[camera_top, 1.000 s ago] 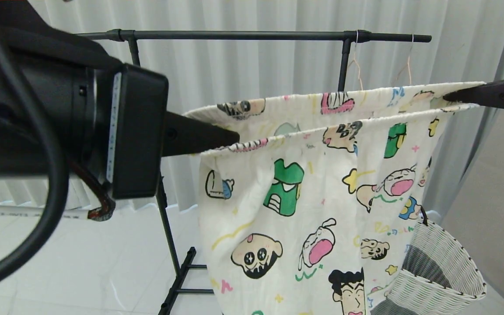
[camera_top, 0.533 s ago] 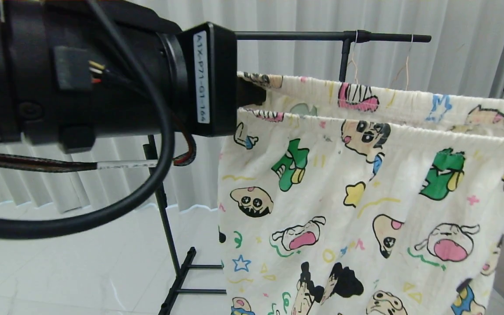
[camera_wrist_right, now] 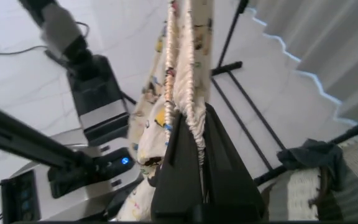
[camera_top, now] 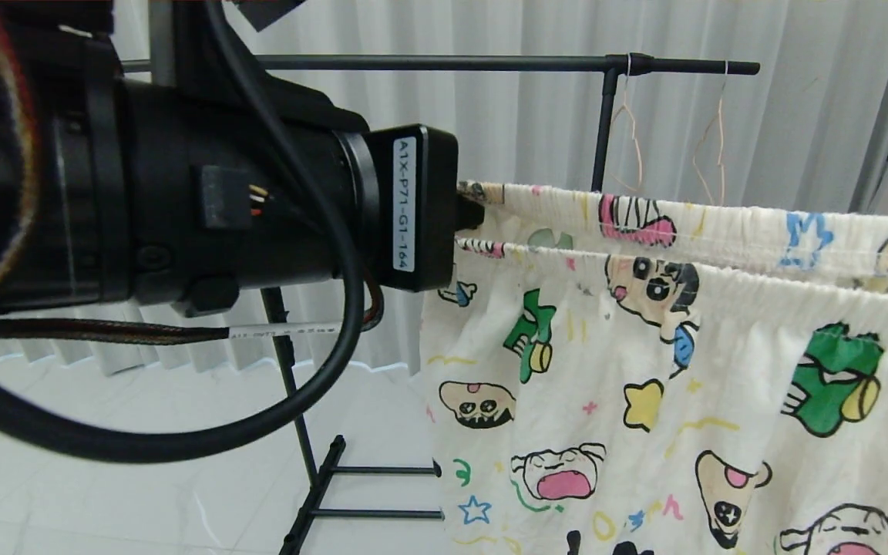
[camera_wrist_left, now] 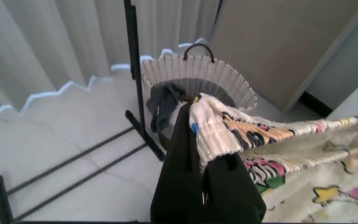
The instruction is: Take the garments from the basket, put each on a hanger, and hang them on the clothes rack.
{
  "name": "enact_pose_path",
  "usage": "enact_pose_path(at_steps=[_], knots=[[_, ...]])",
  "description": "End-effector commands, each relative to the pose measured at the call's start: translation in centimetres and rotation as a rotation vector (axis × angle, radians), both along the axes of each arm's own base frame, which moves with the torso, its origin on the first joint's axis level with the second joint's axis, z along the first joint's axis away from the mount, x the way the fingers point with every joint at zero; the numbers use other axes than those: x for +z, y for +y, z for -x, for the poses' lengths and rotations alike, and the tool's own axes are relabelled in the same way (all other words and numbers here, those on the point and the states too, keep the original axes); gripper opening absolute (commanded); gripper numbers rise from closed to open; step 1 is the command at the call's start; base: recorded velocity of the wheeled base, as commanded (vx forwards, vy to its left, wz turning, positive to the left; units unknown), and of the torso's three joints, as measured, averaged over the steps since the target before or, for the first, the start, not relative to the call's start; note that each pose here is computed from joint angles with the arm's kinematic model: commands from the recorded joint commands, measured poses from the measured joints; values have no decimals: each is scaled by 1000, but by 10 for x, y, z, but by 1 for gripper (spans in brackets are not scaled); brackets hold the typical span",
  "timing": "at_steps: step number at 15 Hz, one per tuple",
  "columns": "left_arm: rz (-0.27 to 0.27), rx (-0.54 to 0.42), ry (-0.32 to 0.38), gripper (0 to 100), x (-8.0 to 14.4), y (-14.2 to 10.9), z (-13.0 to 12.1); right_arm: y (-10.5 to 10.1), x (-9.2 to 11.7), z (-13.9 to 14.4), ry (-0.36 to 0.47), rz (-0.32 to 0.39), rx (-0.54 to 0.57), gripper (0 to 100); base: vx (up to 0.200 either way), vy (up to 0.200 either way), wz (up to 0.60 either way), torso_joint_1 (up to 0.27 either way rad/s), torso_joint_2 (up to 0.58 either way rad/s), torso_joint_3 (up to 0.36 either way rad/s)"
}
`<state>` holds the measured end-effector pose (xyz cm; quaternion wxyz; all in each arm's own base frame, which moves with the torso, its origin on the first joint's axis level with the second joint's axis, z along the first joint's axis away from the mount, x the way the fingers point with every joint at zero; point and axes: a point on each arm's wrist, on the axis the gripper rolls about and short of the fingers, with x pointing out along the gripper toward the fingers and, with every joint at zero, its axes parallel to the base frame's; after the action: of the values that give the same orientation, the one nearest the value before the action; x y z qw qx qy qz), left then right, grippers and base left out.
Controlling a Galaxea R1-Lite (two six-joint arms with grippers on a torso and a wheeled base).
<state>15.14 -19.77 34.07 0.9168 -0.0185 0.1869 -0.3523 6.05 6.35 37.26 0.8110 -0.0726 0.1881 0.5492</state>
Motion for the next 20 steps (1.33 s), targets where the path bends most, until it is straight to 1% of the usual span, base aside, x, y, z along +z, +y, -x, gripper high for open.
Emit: enact_pose_path(at_steps=[1,2,3,4,5,6,7,10,11,13,14,16,17,18,20], knots=[[20,23,108,0,4,14,13,3,-2,-15,-21,43,-104,0,0,0,0,0,0,0],[22,39,204,0,6,22,20,7,-2,-24,-49,54,-142,0,0,0,0,0,0,0],[21,36,254,0,7,26,25,10,-2,-29,-56,54,-156,0,0,0,0,0,0,0],[60,-32,400,0,14,41,40,21,-1,-45,-93,25,-164,0,0,0,0,0,0,0],[96,-120,470,0,18,54,52,32,0,-61,-126,-5,-162,0,0,0,0,0,0,0],[111,-161,482,0,21,63,59,40,1,-71,-147,-26,-154,0,0,0,0,0,0,0],[113,-169,485,0,21,67,63,49,0,-82,-159,-38,-148,0,0,0,0,0,0,0],[108,-252,472,0,24,69,79,72,-4,-101,-177,-58,-116,0,0,0,0,0,0,0],[101,-264,466,0,24,68,80,74,-4,-103,-180,-61,-113,0,0,0,0,0,0,0],[70,-246,428,0,22,67,81,75,-6,-103,-173,-51,-120,0,0,0,0,0,0,0],[-46,-204,343,0,9,65,77,67,-6,-100,-166,-31,-157,0,0,0,0,0,0,0],[-261,-89,149,0,-4,65,62,45,-6,-96,-150,34,-308,0,0,0,0,0,0,0],[-283,-91,102,0,-4,61,56,33,-5,-91,-144,52,-363,0,0,0,0,0,0,0],[-253,-94,63,0,-1,52,50,22,-5,-86,-134,63,-401,0,0,0,0,0,0,0],[-178,-84,4,0,1,27,33,6,-3,-72,-118,78,-450,0,0,0,0,0,0,0]])
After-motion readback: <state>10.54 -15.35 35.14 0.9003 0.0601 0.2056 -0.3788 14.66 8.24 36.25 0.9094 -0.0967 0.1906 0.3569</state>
